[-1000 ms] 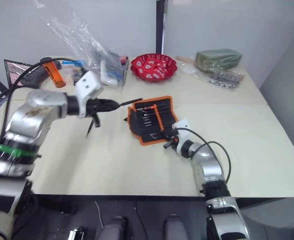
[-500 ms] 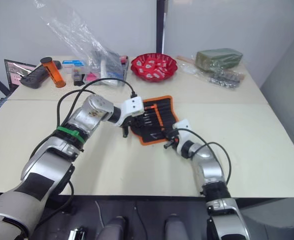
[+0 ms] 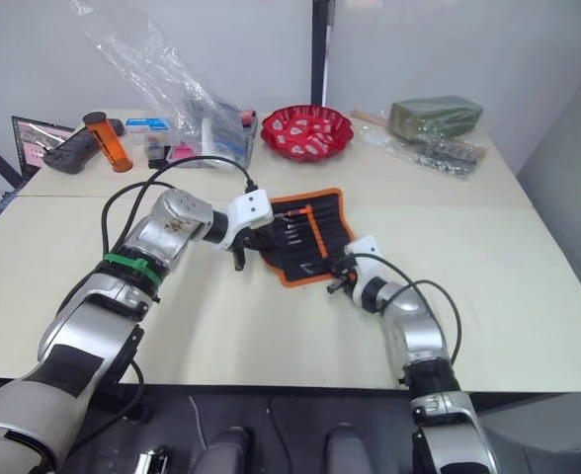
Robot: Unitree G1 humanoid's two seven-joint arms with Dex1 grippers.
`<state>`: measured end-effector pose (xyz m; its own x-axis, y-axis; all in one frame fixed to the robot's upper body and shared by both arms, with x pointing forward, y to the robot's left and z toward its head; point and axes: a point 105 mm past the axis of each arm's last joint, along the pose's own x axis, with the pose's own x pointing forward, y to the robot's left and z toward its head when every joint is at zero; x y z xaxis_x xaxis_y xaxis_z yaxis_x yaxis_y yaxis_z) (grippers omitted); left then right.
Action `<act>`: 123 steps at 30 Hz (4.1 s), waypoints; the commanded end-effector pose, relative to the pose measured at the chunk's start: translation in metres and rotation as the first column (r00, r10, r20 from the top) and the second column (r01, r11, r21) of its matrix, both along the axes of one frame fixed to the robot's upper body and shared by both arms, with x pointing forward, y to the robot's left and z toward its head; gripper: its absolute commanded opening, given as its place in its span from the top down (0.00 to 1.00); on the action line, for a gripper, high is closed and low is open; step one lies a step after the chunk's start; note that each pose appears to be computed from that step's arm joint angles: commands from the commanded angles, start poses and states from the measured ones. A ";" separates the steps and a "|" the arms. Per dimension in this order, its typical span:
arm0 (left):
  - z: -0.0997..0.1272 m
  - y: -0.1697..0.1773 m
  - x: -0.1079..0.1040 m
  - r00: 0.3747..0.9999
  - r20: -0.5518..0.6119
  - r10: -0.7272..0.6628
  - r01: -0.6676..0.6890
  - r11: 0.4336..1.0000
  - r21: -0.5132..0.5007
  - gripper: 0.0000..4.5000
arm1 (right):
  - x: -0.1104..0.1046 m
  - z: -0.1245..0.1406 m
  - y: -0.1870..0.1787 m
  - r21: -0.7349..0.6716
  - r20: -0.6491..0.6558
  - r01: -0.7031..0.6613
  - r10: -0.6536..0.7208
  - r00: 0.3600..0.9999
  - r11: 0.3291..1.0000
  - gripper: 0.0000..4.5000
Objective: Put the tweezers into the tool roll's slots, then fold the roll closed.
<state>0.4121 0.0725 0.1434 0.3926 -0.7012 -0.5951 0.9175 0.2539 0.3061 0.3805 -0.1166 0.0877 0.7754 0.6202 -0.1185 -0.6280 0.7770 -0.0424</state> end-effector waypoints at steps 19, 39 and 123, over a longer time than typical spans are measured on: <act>-0.001 -0.025 -0.004 0.997 -0.002 -0.076 0.076 0.997 0.006 0.99 | -0.009 -0.021 -0.018 -0.029 -0.087 0.059 -0.061 0.994 0.998 1.00; 0.012 -0.050 0.013 0.993 0.108 -0.052 0.053 0.999 -0.005 0.99 | -0.011 -0.039 -0.015 -0.061 -0.138 0.085 -0.093 0.986 0.995 1.00; -0.043 0.239 -0.230 0.388 -0.024 0.921 -0.790 0.320 -0.522 0.01 | -0.005 -0.041 -0.005 -0.071 -0.144 0.027 -0.037 0.989 0.997 1.00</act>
<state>0.1827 0.3062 0.0855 0.9749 -0.0164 -0.2222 0.0317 0.9973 0.0658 0.3818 -0.1180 0.0725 0.7782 0.5999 -0.1856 -0.6146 0.7883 -0.0287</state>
